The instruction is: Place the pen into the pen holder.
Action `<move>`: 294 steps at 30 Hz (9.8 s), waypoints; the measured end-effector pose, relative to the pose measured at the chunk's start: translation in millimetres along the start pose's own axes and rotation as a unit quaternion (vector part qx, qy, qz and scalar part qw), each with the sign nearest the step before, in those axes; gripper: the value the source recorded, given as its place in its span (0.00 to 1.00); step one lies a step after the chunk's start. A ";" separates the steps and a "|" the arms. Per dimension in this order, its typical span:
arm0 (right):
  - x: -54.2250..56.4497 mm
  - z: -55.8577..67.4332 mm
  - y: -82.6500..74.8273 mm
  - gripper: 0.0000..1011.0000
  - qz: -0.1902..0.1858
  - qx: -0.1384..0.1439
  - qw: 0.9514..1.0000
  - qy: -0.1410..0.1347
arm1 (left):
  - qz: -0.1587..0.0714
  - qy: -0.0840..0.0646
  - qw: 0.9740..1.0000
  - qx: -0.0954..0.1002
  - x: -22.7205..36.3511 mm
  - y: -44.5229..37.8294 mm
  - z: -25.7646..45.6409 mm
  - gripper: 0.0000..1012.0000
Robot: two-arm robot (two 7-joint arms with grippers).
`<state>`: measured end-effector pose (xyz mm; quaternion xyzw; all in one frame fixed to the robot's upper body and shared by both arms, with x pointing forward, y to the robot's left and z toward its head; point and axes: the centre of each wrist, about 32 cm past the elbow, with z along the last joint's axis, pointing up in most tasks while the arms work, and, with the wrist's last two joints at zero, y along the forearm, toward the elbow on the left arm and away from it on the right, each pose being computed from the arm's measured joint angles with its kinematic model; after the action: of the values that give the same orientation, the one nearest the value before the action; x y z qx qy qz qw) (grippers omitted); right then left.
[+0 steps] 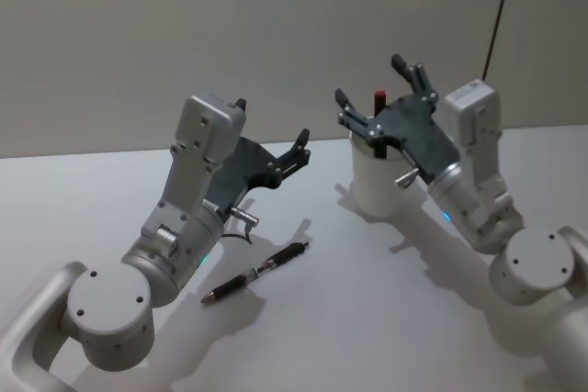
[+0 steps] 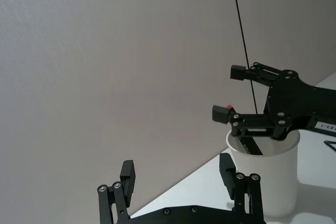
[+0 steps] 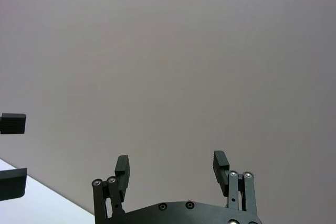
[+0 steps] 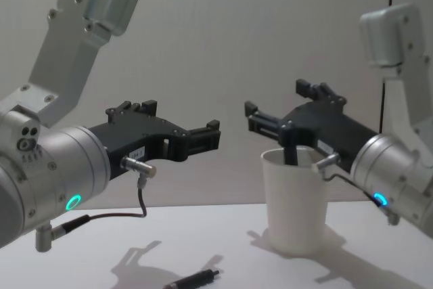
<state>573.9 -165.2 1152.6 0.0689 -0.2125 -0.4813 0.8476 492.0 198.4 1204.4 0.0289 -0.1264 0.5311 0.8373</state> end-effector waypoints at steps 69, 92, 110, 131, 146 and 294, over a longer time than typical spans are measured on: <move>13.7 79.8 -127.2 0.99 -0.099 -0.149 0.978 0.107 | 0.000 0.000 1.000 0.000 0.0 0.0 0.0 0.99; 13.1 81.9 -129.1 0.99 -0.096 -0.152 0.978 0.110 | -0.035 0.014 0.999 -0.001 9.2 5.1 0.4 0.99; 13.1 81.9 -129.1 0.99 -0.096 -0.151 0.978 0.110 | -0.078 0.033 0.996 0.030 39.6 38.3 4.9 0.99; 13.1 81.9 -129.1 0.99 -0.096 -0.151 0.978 0.110 | -0.149 0.046 0.981 0.118 59.5 64.5 13.6 0.99; 13.1 81.9 -129.1 0.99 -0.096 -0.151 0.978 0.110 | -0.189 0.053 0.964 0.181 64.3 66.3 9.1 0.99; 13.1 81.9 -129.1 0.99 -0.096 -0.152 0.978 0.110 | -0.197 0.080 0.930 0.301 64.1 33.2 -2.5 0.38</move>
<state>443.3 -237.1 1188.7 0.0121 -0.0351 -0.5766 0.8162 488.6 269.8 1214.7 0.2610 0.1146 0.3694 0.8845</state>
